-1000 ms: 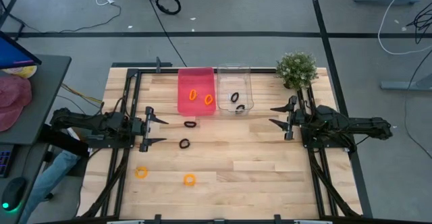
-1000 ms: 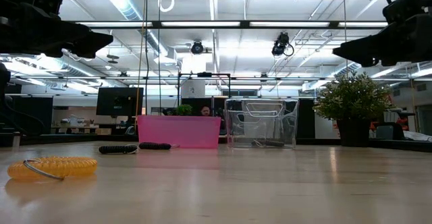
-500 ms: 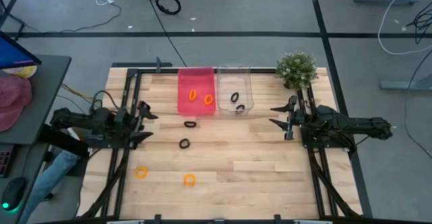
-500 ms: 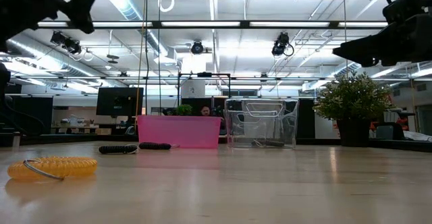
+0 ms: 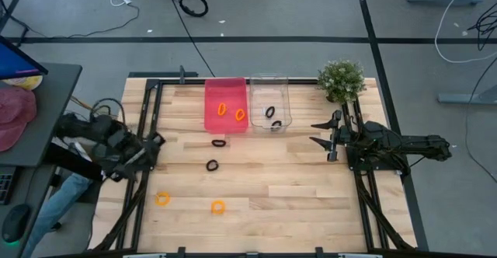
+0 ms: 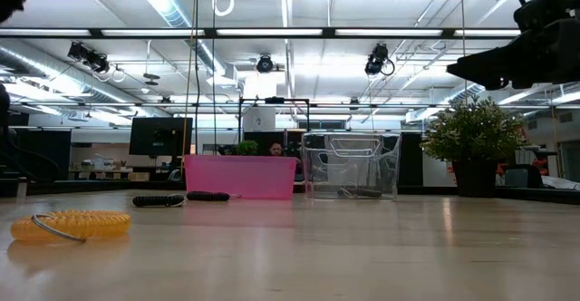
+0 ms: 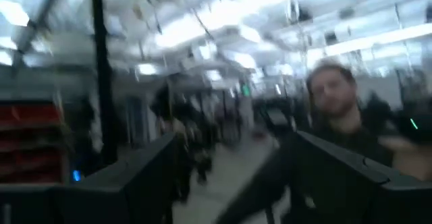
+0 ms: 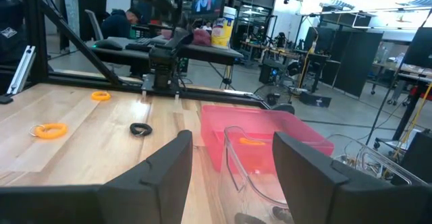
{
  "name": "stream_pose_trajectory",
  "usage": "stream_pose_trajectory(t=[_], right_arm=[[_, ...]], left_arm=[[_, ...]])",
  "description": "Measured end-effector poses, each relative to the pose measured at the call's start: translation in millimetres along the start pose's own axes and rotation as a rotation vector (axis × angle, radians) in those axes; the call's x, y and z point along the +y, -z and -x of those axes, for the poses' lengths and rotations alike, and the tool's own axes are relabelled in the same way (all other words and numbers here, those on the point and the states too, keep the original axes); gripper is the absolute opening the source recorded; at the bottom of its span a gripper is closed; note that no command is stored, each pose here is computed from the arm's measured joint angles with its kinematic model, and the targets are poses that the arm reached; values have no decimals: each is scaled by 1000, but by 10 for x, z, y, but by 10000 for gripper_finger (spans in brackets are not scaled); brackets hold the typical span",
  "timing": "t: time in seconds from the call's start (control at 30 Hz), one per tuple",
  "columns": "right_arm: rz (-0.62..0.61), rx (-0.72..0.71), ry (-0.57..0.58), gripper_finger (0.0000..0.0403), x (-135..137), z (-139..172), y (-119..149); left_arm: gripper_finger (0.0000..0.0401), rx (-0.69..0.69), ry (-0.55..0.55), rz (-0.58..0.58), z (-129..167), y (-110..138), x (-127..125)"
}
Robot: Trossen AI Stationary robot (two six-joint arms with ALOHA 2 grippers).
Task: Sort spring keychains
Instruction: Put the yellow spring keychain into the red bin
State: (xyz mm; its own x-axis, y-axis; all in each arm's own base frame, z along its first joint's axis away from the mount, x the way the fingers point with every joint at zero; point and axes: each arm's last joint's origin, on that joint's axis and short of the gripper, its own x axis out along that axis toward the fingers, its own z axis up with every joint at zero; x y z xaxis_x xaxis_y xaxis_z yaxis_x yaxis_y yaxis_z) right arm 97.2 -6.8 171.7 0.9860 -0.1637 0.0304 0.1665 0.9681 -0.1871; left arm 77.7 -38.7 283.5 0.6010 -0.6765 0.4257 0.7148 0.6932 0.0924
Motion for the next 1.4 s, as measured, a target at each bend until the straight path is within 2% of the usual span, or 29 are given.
stream_pose_trajectory(t=[0.07, 0.33, 0.5, 0.6, 0.7, 0.87, 1.07, 1.4], right_arm=[[0, 0, 0, 208, 0, 0, 0], [0, 0, 0, 208, 0, 0, 0], [0, 0, 0, 208, 0, 0, -1], [0, -1, -1, 208, 0, 0, -1], [0, 0, 0, 208, 0, 0, -1], [0, 0, 0, 208, 0, 0, -1], [0, 0, 0, 208, 0, 0, -1], [0, 0, 0, 208, 0, 0, -1]], left_arm=[[298, 125, -20, 23, -161, -4, 33], [298, 595, -294, 77, -805, 35, 66], [298, 927, -471, 144, -981, 95, -51], [298, 1067, -600, 184, -996, 143, -150], [298, 1148, -641, 221, -999, 217, -256], [298, 1239, -649, 334, -1005, 358, -423], [298, 1352, -890, 433, -914, 560, -598], [298, 1440, -1137, 561, -870, 854, -924]])
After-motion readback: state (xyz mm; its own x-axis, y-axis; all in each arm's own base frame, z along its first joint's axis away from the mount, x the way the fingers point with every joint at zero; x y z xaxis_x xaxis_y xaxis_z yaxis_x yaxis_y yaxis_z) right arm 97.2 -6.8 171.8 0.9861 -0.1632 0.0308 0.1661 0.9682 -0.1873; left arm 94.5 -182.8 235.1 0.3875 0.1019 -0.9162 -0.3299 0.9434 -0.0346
